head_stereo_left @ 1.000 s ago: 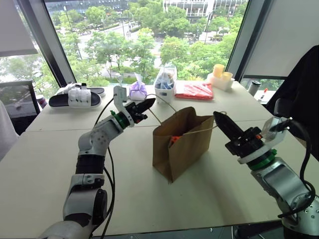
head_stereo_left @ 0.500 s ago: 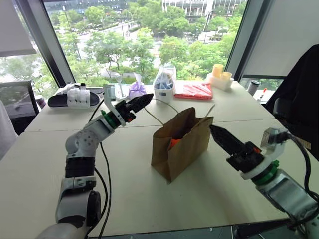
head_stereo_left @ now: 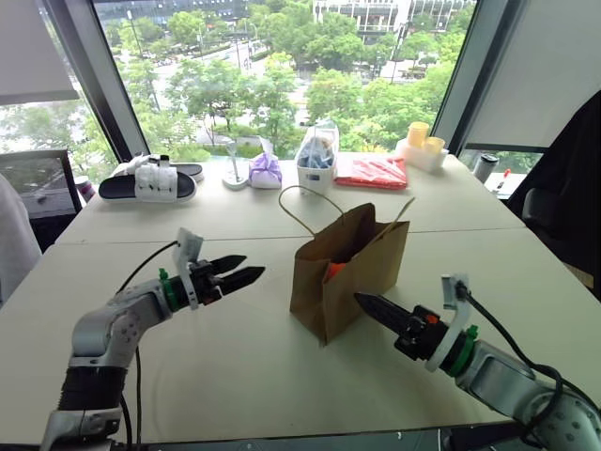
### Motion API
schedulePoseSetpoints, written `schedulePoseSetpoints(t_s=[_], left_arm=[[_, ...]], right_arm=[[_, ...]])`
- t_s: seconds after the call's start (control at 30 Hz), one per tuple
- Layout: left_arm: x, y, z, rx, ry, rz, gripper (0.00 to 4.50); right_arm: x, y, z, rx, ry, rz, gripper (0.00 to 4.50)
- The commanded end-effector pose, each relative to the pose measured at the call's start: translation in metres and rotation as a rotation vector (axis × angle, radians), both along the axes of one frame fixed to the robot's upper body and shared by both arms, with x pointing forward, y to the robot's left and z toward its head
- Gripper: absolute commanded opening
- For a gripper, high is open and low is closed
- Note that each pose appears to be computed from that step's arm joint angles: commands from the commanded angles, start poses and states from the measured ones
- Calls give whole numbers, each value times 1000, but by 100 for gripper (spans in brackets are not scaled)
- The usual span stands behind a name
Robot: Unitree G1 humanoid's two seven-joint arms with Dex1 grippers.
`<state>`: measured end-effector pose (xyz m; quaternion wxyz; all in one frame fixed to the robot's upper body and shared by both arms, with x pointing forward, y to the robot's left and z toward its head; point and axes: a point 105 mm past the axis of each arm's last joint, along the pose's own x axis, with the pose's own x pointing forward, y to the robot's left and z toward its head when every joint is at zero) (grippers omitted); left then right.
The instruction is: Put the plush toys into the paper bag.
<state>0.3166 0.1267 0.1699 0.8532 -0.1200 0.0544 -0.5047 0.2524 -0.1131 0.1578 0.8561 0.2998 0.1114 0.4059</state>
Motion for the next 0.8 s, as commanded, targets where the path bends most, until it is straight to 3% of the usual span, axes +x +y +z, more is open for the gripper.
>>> schedulePoseSetpoints(t_s=[0.03,0.47,0.77,0.8], left_arm=[[-8,-19,4,31,-66,-52,450],[-31,-80,2,130,-186,-309,450],[-18,-98,-12,173,-208,-257,450],[-16,-98,-14,179,-211,-244,425]], right_arm=[[6,6,1,-33,-39,10,3],[26,16,0,-43,-52,-31,3],[26,20,7,-11,-78,-42,3],[25,20,9,0,-81,-37,1]])
